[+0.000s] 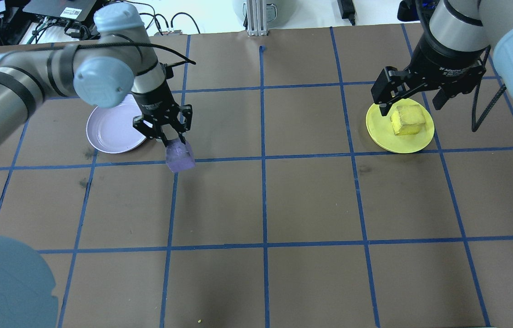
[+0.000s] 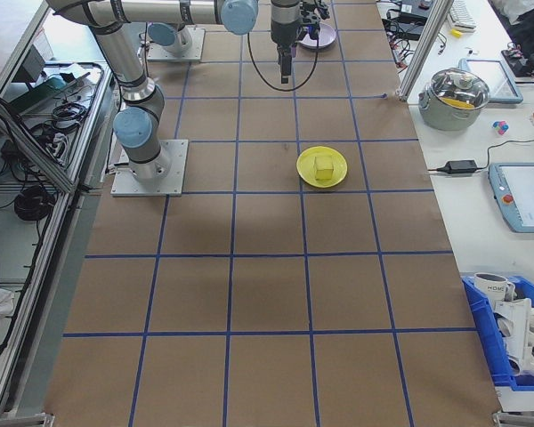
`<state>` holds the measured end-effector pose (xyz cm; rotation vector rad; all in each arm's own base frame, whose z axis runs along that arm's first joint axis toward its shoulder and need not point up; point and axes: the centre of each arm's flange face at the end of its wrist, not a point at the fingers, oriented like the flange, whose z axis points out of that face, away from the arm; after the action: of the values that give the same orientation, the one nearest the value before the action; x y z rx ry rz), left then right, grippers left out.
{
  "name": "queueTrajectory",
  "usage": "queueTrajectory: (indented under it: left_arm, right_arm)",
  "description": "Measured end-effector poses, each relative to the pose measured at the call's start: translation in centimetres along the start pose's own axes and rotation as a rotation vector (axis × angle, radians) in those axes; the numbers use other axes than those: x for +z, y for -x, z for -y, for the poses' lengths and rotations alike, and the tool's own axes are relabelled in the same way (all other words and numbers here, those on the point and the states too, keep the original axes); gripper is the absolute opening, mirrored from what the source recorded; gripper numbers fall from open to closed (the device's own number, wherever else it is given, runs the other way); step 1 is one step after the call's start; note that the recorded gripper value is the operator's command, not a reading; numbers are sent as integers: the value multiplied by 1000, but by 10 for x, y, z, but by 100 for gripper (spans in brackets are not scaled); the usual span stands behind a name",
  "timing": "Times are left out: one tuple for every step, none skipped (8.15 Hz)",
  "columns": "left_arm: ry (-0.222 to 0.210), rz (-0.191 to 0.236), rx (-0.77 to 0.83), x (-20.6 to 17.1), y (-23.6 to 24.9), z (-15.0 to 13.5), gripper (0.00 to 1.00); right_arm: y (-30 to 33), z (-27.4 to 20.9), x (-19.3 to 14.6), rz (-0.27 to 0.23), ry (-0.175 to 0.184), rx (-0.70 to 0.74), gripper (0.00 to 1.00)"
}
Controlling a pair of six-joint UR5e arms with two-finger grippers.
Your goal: Sort blocks by color into plates
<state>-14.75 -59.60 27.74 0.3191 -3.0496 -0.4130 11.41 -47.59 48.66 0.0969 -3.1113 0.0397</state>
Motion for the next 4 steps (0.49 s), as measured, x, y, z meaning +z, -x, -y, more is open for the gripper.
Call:
queueTrajectory:
  left_arm:
    - [8,-6,53,-31,21,15,0]
    - [-12,1,103,-59,38,26,0]
    - [-38,18,163,-79,50,35,0]
    - [-61,39,222,-87,62,44,0]
  right_arm:
    - [0,0,0,-1,0,0,100]
    - [0,0,0,0,0,0,100]
    - [0,0,1,1,1,0,100]
    - [0,0,1,3,1,0,100]
